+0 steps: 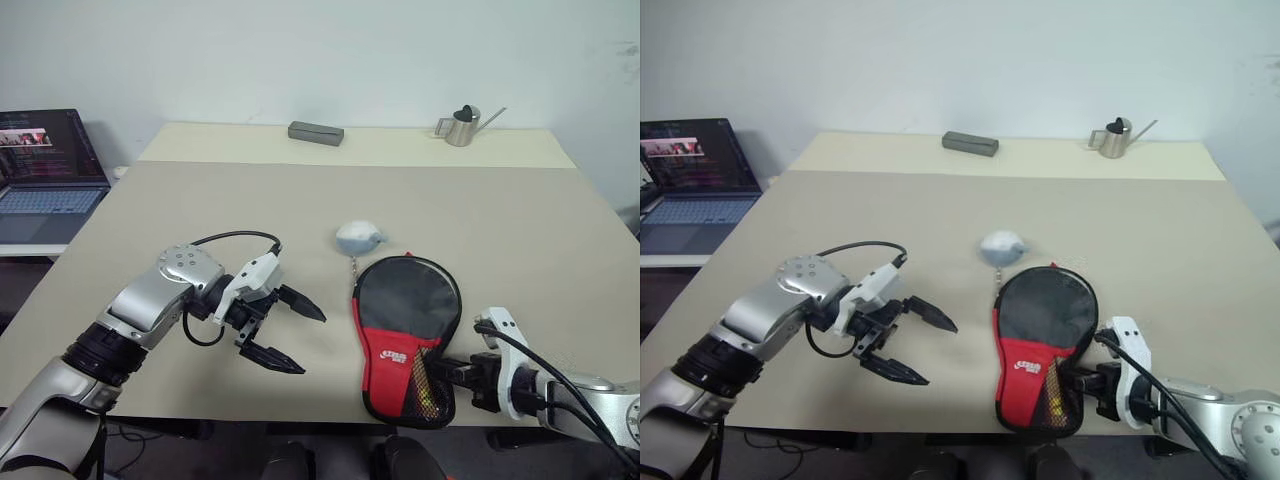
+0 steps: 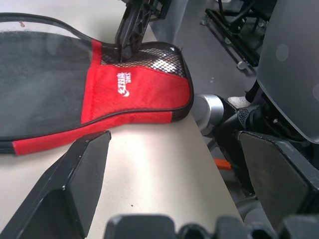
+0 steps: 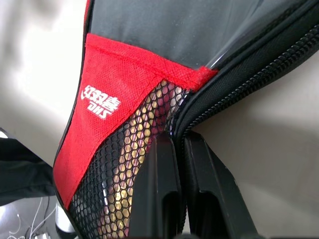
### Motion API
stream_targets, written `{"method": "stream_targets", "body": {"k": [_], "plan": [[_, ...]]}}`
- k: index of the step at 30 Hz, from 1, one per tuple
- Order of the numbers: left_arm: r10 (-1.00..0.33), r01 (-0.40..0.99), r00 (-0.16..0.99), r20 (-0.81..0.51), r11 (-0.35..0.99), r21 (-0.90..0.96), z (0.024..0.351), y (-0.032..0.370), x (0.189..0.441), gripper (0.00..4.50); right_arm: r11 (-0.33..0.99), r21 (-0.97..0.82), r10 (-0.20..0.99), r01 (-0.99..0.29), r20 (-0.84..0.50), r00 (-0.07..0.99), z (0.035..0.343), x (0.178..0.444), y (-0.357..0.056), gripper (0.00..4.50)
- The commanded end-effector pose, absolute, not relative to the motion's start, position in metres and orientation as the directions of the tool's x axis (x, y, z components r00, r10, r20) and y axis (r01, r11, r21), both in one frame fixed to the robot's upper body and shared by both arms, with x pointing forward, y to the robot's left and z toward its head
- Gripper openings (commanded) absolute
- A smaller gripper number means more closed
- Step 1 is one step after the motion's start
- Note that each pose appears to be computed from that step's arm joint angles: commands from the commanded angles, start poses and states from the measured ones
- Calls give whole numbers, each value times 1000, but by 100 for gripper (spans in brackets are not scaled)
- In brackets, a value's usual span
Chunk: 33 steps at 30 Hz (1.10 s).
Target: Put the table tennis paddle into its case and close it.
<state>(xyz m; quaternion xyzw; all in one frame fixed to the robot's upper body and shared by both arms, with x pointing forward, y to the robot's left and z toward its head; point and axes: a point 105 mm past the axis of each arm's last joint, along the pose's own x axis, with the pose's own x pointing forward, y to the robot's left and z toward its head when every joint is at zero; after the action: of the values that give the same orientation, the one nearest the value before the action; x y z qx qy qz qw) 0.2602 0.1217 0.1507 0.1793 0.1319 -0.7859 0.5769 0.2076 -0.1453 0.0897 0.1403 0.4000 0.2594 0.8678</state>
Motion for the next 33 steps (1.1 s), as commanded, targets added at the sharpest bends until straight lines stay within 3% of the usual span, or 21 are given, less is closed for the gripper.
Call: {"method": "stream_targets", "body": {"k": [1,5,8,16,19,26,33], "plan": [[-842,929,-329,-427,-370,12,160,120,254,450,808,485,588,-336,-621,518,91,203,-134,5],[-844,930,-329,-424,-369,12,160,119,254,450,825,484,561,-293,-631,536,92,208,-134,5],[-845,930,-329,-422,-367,11,159,119,254,450,846,473,521,-245,-642,563,93,213,-138,75],[-852,933,-320,-415,-360,19,157,118,256,450,912,379,380,-155,-643,665,111,218,-153,342],[-856,935,-316,-409,-354,19,156,118,256,450,929,306,358,-206,-609,708,126,226,-163,442],[-885,949,-279,-373,-314,36,161,116,263,450,896,170,439,-410,-471,765,164,246,-170,447],[-932,980,-103,-348,-156,126,169,123,286,450,704,-112,664,-701,-247,706,208,267,-136,447]]}}
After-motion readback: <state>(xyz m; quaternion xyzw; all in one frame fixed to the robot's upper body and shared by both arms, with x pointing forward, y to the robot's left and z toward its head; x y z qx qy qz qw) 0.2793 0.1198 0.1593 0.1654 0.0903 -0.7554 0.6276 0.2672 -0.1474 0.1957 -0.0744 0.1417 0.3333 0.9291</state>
